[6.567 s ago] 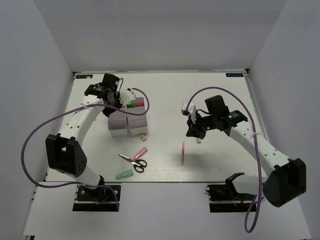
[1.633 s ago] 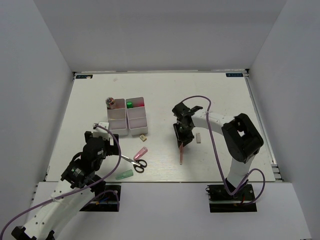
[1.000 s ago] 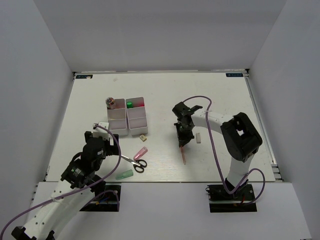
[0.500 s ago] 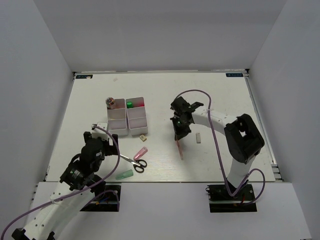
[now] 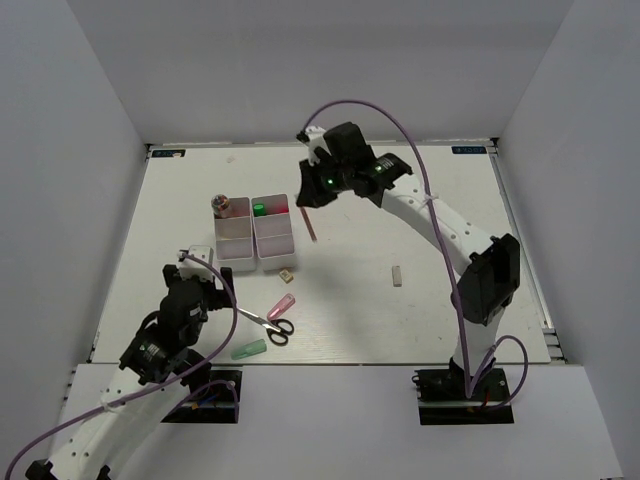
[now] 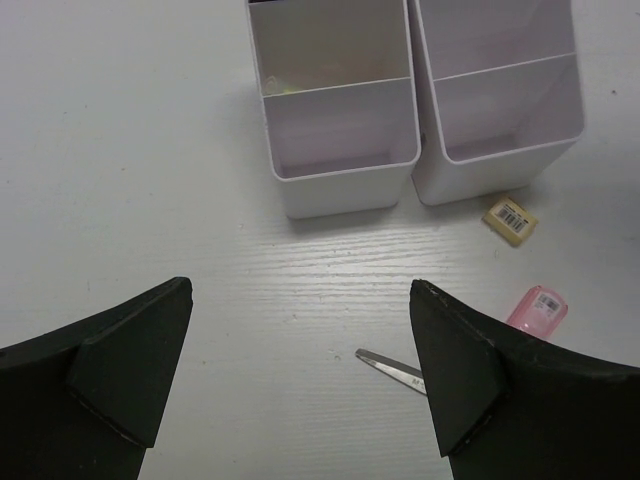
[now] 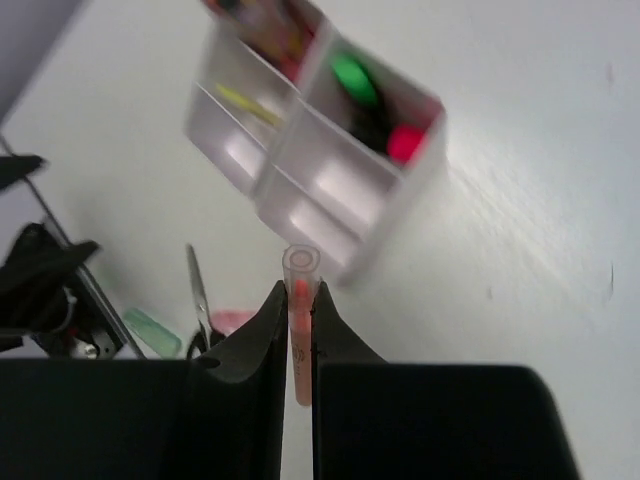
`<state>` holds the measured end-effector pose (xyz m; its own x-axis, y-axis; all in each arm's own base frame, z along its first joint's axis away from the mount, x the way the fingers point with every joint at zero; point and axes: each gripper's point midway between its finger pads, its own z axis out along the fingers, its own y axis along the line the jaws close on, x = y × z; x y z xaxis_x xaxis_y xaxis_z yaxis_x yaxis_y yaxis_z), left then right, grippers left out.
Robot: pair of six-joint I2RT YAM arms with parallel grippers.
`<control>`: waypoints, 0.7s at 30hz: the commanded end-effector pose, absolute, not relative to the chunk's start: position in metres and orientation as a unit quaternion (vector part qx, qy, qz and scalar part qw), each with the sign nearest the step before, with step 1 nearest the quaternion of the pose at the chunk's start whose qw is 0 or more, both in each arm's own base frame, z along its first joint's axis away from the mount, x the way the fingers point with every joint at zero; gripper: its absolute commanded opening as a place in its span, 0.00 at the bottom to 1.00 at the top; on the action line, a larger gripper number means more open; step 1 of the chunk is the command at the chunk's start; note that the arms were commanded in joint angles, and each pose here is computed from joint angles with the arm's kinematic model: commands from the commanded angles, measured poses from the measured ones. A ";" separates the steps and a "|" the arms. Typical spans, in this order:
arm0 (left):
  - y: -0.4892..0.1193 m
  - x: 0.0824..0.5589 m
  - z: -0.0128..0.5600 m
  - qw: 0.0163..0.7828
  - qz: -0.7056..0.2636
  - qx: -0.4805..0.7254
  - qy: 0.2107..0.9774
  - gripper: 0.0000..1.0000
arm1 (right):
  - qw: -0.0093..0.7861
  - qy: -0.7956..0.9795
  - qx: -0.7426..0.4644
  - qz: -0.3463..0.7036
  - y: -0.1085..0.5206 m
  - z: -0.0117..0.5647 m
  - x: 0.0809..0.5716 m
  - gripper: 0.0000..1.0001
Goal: Sort the stationery into containers
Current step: Place the stationery into the container
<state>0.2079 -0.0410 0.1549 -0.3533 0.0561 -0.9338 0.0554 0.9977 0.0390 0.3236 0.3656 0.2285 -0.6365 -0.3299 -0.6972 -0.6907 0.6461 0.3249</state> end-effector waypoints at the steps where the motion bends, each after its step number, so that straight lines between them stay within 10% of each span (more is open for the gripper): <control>1: -0.029 0.211 0.160 0.583 0.020 0.004 0.812 1.00 | 0.366 0.762 -0.381 0.374 0.418 0.284 0.328 0.00; 21: -0.010 0.210 0.162 0.595 0.052 -0.026 0.802 1.00 | 0.429 0.477 -0.576 0.507 0.545 0.291 0.296 0.00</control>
<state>0.2088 -0.0137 0.1583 -0.3086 0.0267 -0.9508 -0.0837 0.9950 0.0551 0.3010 0.5327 0.2470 -0.1145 -0.2626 -0.9581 -0.9860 -0.0878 0.1419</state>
